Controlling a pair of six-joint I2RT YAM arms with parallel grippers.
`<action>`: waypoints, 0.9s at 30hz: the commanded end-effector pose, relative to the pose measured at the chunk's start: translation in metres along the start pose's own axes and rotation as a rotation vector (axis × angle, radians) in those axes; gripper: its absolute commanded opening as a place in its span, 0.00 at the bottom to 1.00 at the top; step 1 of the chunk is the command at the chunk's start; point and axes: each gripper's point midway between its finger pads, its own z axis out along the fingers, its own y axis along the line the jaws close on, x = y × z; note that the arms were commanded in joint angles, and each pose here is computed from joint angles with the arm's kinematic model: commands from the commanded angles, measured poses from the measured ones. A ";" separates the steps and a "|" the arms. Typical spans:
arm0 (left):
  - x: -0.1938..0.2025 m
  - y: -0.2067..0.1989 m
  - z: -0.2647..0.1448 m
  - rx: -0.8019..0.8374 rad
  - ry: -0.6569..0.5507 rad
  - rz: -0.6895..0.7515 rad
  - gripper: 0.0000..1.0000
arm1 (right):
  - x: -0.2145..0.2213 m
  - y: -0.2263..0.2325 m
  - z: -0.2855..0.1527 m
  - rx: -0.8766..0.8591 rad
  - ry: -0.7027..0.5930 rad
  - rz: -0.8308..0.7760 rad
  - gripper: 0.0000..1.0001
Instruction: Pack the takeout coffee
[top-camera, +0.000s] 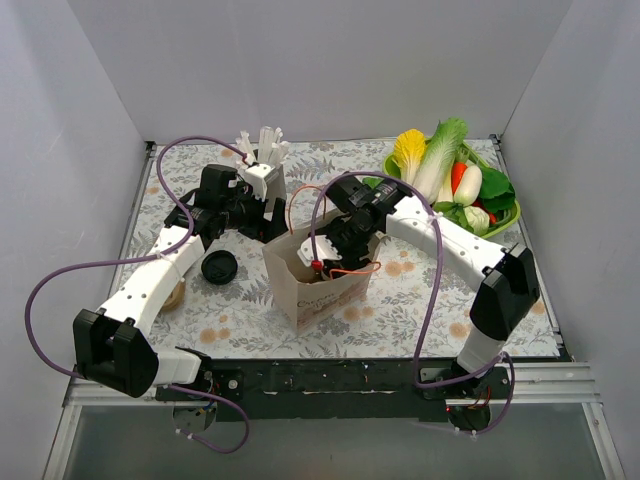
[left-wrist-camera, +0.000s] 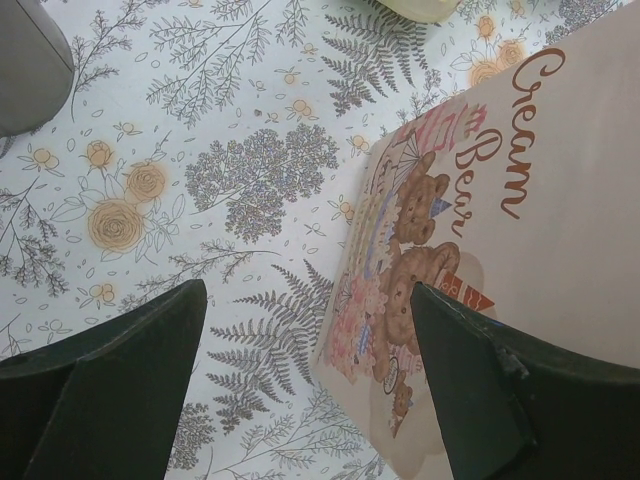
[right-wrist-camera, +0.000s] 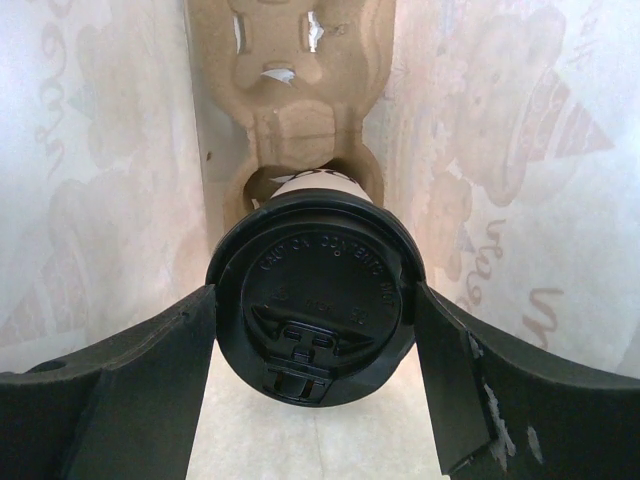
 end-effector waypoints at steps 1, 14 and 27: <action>-0.011 -0.006 -0.004 0.030 -0.036 0.009 0.84 | 0.011 0.026 0.007 -0.052 -0.024 0.073 0.01; -0.007 -0.007 -0.008 0.029 -0.011 0.008 0.84 | 0.029 0.046 0.028 -0.115 -0.066 0.176 0.01; -0.031 -0.004 -0.026 -0.029 -0.067 0.081 0.84 | 0.037 0.047 0.024 -0.089 -0.056 0.201 0.04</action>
